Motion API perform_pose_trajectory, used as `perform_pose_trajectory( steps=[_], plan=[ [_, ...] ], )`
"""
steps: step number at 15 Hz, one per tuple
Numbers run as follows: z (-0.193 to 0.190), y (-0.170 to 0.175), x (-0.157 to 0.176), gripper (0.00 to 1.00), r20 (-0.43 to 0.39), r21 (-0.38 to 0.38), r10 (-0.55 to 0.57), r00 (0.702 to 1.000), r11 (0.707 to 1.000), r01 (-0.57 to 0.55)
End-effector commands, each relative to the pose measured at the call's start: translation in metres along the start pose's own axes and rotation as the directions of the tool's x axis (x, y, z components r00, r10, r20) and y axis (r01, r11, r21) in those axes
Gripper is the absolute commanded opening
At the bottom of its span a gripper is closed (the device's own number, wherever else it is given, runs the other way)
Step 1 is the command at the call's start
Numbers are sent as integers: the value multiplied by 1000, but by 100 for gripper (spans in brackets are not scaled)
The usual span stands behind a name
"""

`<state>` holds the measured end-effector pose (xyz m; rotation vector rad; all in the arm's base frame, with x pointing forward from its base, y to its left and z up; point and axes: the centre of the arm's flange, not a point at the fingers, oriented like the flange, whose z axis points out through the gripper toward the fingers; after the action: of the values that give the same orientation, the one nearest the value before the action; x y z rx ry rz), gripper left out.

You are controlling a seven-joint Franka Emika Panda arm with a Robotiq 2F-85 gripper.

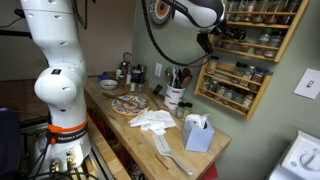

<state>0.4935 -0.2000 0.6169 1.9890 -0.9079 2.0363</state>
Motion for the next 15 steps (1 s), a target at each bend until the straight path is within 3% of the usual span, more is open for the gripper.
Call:
perform_pose_trajectory(
  steps=[1, 5, 7, 10, 15],
  plan=[
    [-19, 50, -25, 72, 29, -17, 10, 1000, 1000, -10],
    [-23, 80, -21, 100, 67, -20, -92, 993, 995, 94],
    [-26, 92, -11, 100, 72, -18, -128, 989, 991, 129],
    [-36, 95, 10, 100, 84, 45, -204, 975, 979, 201],
    [-52, 100, 54, 100, 194, 215, -387, 901, 913, 346]
  ],
)
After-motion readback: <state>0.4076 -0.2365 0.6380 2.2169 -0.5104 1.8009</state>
